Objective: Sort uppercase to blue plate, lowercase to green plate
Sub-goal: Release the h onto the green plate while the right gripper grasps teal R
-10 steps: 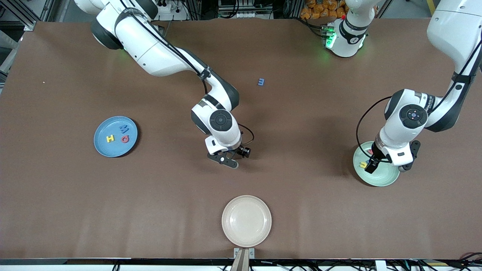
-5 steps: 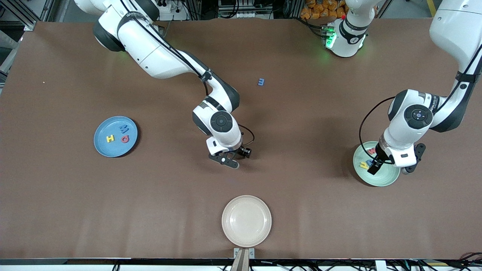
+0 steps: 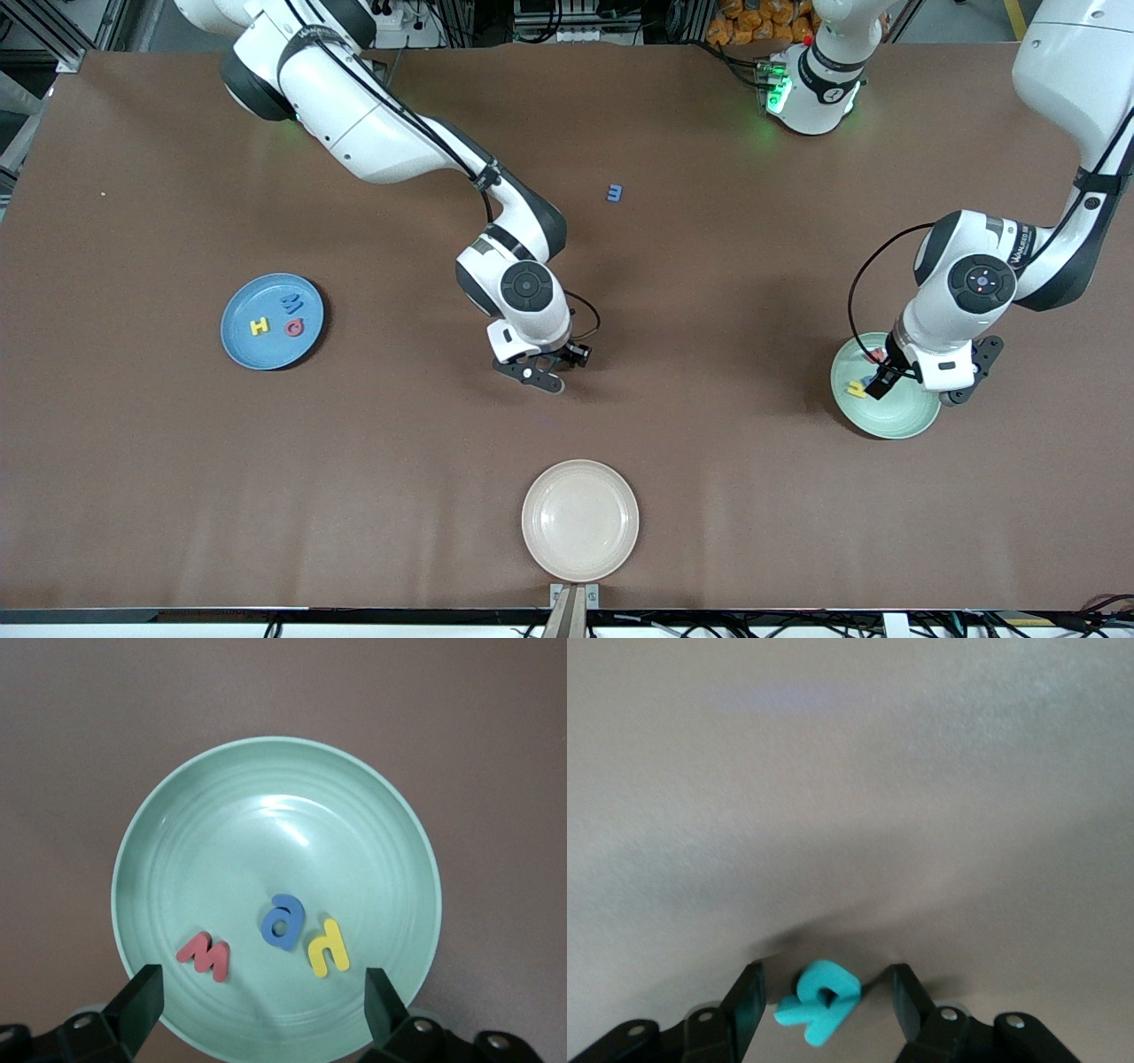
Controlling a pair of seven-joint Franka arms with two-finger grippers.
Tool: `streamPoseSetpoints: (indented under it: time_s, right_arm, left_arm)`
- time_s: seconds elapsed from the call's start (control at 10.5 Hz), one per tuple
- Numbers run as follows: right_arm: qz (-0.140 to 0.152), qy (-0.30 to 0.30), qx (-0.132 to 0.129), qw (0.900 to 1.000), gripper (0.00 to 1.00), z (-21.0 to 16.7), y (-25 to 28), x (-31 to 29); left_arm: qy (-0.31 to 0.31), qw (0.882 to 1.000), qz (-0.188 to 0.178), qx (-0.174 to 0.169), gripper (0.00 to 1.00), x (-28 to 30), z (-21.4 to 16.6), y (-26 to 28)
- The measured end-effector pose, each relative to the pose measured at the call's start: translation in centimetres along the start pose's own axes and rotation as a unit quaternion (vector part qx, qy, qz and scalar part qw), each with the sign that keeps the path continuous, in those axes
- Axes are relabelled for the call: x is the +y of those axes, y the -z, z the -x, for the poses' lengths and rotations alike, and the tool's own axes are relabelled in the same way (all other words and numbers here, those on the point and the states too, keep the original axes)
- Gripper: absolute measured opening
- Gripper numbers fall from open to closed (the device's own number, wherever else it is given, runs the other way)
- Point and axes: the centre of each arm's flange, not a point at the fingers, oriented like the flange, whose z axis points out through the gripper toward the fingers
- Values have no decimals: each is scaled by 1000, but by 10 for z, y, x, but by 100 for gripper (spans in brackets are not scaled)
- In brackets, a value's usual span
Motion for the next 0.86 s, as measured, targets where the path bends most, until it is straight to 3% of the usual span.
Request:
streamPoseSetpoints:
  time_s: [0.29,0.67,0.86]
  right_arm:
    - [6,0,-5,1000,64,4,1,-2]
    - [7,0,-5,1000,61,5,2,-3]
    - [8,0,-5,1000,54,5,4,-3]
  left_arm:
    - [-3,1000,-3,-4,100,2,8,5]
    - [-24,999,6,-35,100,5,11,20]
    - [-41,998,7,-42,100,7,15,33]
